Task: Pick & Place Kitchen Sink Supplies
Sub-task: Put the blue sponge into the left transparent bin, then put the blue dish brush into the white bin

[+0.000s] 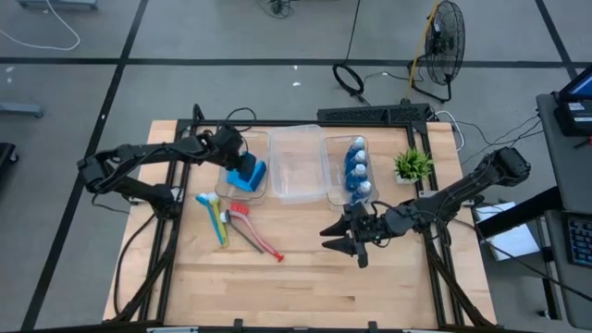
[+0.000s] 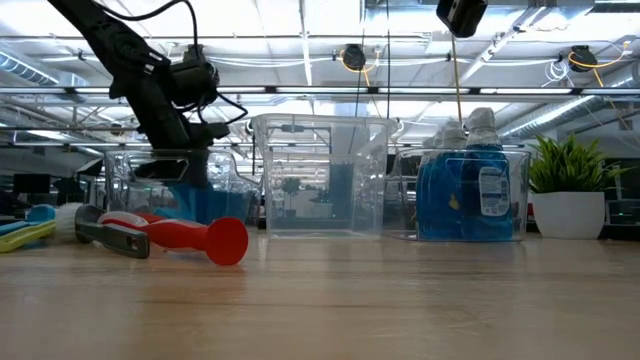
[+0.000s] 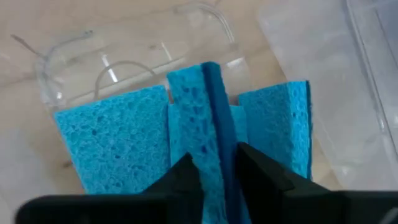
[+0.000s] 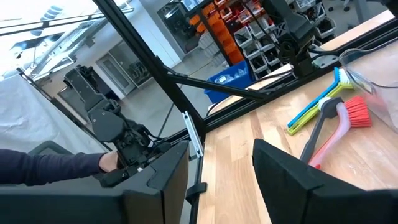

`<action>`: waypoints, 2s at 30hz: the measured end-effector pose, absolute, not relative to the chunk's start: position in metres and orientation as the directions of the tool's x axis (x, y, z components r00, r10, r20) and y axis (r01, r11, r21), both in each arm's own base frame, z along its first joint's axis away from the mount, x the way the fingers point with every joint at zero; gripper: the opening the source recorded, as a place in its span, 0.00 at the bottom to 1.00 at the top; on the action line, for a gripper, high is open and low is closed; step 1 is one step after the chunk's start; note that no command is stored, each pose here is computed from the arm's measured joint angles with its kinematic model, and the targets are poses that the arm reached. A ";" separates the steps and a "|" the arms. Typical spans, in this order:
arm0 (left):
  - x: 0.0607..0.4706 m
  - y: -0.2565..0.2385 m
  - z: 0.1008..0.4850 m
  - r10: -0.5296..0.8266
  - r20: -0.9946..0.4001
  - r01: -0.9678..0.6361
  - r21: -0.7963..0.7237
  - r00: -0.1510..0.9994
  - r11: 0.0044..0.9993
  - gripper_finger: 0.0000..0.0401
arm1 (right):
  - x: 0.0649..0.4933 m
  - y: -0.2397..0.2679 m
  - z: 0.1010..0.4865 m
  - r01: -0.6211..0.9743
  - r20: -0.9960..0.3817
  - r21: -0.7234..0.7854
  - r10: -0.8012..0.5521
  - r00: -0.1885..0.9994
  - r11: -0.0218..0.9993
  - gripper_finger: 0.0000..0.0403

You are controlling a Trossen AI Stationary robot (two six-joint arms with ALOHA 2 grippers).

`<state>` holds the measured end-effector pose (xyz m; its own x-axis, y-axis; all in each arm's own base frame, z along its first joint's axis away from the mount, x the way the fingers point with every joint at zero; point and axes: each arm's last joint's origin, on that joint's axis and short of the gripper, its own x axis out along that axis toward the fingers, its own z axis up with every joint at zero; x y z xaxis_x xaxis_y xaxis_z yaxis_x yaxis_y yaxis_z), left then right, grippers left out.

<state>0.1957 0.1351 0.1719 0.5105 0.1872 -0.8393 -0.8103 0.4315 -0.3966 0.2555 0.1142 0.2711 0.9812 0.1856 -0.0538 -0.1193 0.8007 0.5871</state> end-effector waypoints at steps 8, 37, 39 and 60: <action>0.194 0.133 0.178 0.174 -0.821 -0.776 -0.412 0.544 0.478 0.47 | 0.256 0.114 0.273 -0.131 -0.032 0.592 0.186 0.982 0.795 0.41; 0.156 0.072 0.252 0.008 -0.605 -0.516 -0.672 0.796 0.532 0.54 | 0.256 0.114 0.273 -0.131 -0.033 0.592 0.186 0.982 0.795 0.41; 0.156 0.064 0.255 -0.060 -0.579 -0.468 -0.712 0.813 0.524 0.53 | 0.256 0.114 0.273 -0.130 -0.034 0.592 0.186 0.982 0.796 0.41; 0.170 -0.025 0.258 -0.321 -0.578 -0.345 -0.757 0.750 0.556 0.35 | 0.256 0.114 0.271 -0.124 -0.050 0.584 0.188 0.981 0.802 0.41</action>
<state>0.1702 -0.0253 0.2581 0.7504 -0.3212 -0.5777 -0.3447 0.5555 -0.7567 0.2555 0.1142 0.2714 0.9809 0.1878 -0.0498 -0.1239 0.8019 0.5845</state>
